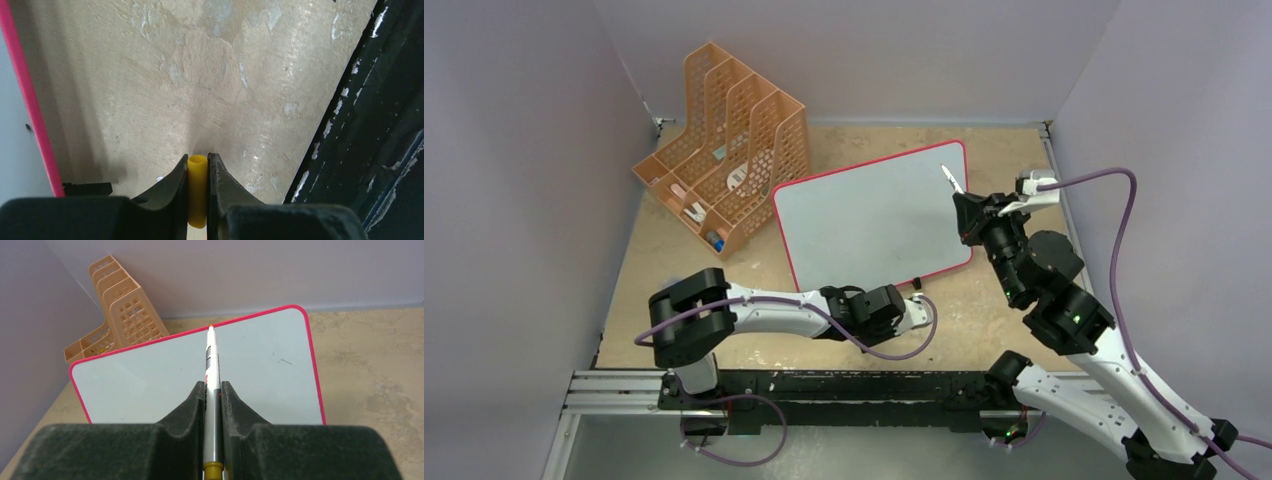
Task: Write a sentence on the whiteboard
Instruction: Place the pen cap at the center of the board.
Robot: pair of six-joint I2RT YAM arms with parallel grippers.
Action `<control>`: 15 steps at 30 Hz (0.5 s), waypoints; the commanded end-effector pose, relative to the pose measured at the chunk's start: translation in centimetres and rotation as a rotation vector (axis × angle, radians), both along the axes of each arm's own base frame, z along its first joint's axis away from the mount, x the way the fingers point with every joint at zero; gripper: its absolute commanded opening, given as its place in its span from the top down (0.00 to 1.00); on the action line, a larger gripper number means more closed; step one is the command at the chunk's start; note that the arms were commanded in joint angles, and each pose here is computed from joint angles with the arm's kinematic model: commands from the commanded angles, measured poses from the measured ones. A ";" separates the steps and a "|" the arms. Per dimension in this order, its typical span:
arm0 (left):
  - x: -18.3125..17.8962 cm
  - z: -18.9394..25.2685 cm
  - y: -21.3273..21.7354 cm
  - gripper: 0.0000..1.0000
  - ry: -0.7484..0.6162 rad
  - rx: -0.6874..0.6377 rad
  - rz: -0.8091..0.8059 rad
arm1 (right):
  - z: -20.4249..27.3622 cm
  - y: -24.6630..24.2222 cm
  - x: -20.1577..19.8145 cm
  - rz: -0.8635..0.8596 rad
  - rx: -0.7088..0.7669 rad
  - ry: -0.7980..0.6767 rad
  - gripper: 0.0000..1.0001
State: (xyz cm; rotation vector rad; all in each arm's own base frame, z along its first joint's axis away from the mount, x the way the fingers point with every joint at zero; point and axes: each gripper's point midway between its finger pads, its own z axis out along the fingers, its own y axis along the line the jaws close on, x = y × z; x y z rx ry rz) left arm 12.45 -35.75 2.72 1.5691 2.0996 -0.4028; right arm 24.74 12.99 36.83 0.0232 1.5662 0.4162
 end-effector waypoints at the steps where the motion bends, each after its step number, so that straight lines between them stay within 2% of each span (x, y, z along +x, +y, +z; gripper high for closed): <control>1: 0.3 0.3 -2.2 0.91 0.008 -0.045 0.006 | 1.3 -0.4 0.0 -0.019 0.049 -0.043 1.00; 15: -0.3 -0.6 -1.7 0.70 0.052 0.002 0.014 | 1.3 -0.1 0.0 -0.007 0.055 -0.037 1.00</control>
